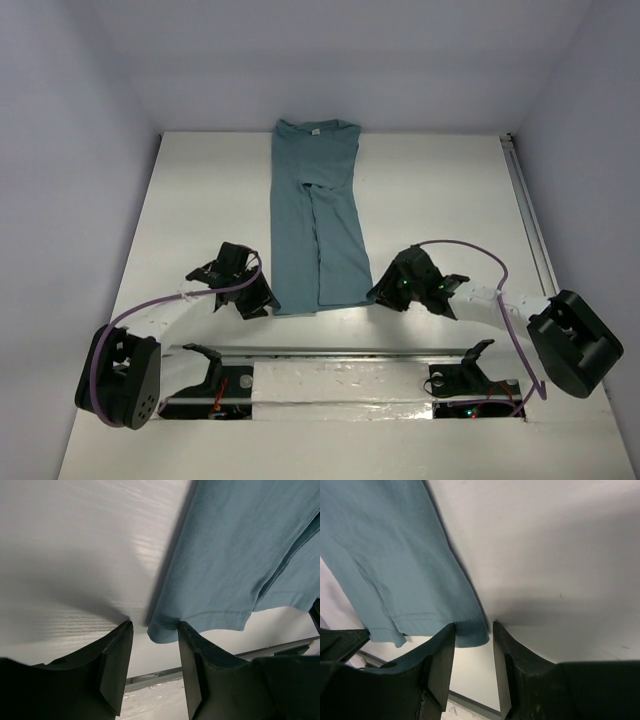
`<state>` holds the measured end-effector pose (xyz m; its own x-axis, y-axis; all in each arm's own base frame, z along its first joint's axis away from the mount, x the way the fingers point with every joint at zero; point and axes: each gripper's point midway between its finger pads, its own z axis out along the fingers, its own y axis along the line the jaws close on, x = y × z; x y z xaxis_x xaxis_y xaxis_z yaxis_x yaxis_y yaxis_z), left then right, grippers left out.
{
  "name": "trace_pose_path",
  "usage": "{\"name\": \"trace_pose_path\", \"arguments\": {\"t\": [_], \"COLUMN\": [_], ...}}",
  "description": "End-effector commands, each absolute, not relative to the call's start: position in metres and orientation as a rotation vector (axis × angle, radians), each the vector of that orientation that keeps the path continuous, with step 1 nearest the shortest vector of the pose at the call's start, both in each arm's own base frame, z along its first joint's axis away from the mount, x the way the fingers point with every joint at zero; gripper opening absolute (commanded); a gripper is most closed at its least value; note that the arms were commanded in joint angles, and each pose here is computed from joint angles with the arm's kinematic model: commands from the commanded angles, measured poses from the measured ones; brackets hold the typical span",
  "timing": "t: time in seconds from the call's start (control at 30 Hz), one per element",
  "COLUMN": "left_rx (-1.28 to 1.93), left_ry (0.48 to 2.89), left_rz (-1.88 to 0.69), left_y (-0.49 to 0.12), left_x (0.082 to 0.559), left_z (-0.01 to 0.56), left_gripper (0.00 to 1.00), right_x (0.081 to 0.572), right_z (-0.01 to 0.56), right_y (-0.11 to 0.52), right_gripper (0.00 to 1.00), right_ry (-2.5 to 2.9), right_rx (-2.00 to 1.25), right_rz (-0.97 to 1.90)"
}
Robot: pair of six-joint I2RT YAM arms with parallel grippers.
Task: Fold and stack the t-shirts
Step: Grab the bottom of the folded rectangular tshirt with both arms
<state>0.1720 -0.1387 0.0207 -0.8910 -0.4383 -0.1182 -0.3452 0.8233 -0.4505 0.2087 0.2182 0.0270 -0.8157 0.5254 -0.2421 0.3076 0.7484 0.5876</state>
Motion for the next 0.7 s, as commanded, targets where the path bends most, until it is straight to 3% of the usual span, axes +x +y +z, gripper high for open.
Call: {"name": "trace_pose_path", "arguments": {"t": [0.0,0.13,0.27,0.3,0.37,0.43,0.67], "left_rx": [-0.625,-0.61,-0.61,-0.612,-0.609,-0.583,-0.528], "left_ry": [2.847,2.853,2.845,2.84,2.822,2.809,2.816], "left_rz": [-0.587,-0.601,-0.596,-0.583,-0.577,-0.583,-0.678], "left_y": [-0.134,-0.138,-0.141,-0.14,-0.139,-0.141,-0.152], "left_x": [0.156,0.157,0.162,0.164,0.168,0.168,0.14], "left_z": [0.012,0.009,0.006,0.006,0.009,0.017,0.042], "left_gripper": [0.38,0.34,0.25,0.15,0.06,0.0,0.0], "right_x": [0.196,0.193,0.198,0.202,0.2,0.198,0.139], "right_z": [0.013,0.008,0.01,0.013,0.02,0.026,0.031], "right_y": [0.218,0.227,0.226,0.225,0.219,0.214,0.191], "right_gripper": [0.42,0.4,0.14,0.11,0.01,0.0,0.0], "right_ry": [2.626,2.652,2.635,2.619,2.605,2.596,2.729], "right_rx": [0.64,0.636,0.631,0.624,0.597,0.572,0.434], "right_rz": [0.752,0.806,0.786,0.775,0.759,0.741,0.771]}}
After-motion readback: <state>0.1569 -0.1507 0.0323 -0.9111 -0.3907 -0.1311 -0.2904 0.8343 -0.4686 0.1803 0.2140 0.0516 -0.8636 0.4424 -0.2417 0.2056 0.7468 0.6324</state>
